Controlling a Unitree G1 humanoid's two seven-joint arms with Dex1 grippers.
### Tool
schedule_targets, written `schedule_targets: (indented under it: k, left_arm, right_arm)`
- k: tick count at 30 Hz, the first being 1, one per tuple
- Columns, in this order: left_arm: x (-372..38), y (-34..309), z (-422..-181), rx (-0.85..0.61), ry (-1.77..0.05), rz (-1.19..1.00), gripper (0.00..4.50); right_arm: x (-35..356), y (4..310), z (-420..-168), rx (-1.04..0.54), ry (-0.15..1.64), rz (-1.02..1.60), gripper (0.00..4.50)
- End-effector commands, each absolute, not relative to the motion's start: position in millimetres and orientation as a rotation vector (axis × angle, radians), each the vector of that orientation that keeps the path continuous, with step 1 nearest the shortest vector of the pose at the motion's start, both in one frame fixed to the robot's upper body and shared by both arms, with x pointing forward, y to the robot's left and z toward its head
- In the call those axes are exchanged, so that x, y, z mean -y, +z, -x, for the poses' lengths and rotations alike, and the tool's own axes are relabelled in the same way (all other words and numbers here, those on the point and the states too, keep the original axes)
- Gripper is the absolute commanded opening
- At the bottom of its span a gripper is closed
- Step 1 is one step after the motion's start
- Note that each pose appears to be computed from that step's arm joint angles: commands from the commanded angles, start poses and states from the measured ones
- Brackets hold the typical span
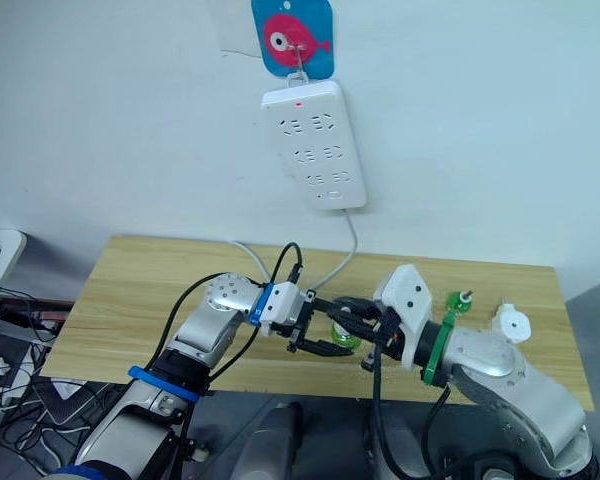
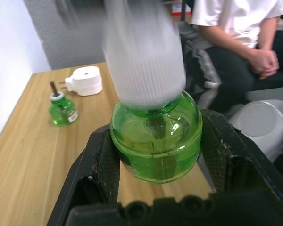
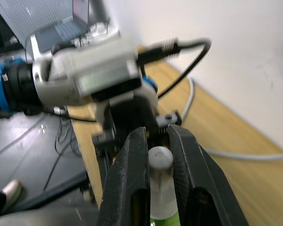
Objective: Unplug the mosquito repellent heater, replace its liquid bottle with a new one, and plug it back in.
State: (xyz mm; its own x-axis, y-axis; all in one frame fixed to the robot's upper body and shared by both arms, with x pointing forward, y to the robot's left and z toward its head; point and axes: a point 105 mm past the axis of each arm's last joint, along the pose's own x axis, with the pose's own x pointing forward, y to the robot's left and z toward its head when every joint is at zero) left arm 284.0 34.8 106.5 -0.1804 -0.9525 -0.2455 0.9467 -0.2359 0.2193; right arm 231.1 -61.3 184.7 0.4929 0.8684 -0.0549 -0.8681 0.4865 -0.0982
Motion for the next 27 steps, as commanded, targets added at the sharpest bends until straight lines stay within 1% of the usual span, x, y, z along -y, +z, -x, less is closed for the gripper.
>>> schedule_targets:
  k: [1, 5, 7, 8, 10, 14, 17, 19, 21, 25, 27]
  left_arm:
    - [-33.8, 110.7, -285.1, 0.041, -1.755, -0.388, 2.26]
    - [-39.7, 104.8, -289.2, 0.019, -1.728, -0.392, 2.26]
    - [-43.5, 101.3, -292.1, 0.009, -1.706, -0.400, 2.26]
    - [-45.2, 100.2, -293.1, 0.007, -1.696, -0.401, 2.26]
    - [-48.6, 99.8, -294.0, 0.014, -1.672, -0.401, 2.26]
    - [-55.0, 102.3, -296.7, 0.028, -1.633, -0.398, 2.26]
    - [-62.6, 105.0, -296.4, 0.035, -1.591, -0.389, 2.26]
    - [-67.8, 104.7, -294.7, 0.030, -1.577, -0.390, 2.26]
    - [-72.5, 102.0, -293.1, 0.019, -1.563, -0.406, 2.26]
    - [-78.6, 102.9, -294.9, 0.012, -1.523, -0.419, 2.26]
    - [-80.8, 105.1, -297.9, 0.017, -1.500, -0.423, 2.26]
  right_arm:
    - [60.3, 223.1, -221.0, 0.146, 1.083, 0.129, 0.27]
    - [64.7, 243.1, -224.9, 0.200, 1.032, 0.117, 0.27]
    - [73.6, 244.4, -236.5, 0.194, 0.938, 0.113, 0.27]
    - [81.8, 240.6, -246.3, 0.181, 0.857, 0.126, 0.27]
    - [102.4, 219.7, -266.8, 0.122, 0.684, 0.163, 0.27]
    - [123.1, 190.7, -287.4, 0.069, 0.512, 0.184, 0.27]
    - [145.4, 156.1, -308.8, 0.031, 0.358, 0.159, 0.27]
    - [148.9, 141.1, -318.7, 0.030, 0.312, 0.119, 0.27]
    - [149.2, 123.8, -326.2, 0.024, 0.288, 0.133, 0.27]
    - [155.5, 89.5, -333.6, -0.005, 0.235, 0.126, 0.27]
    - [160.5, 77.1, -336.2, -0.014, 0.209, 0.126, 0.27]
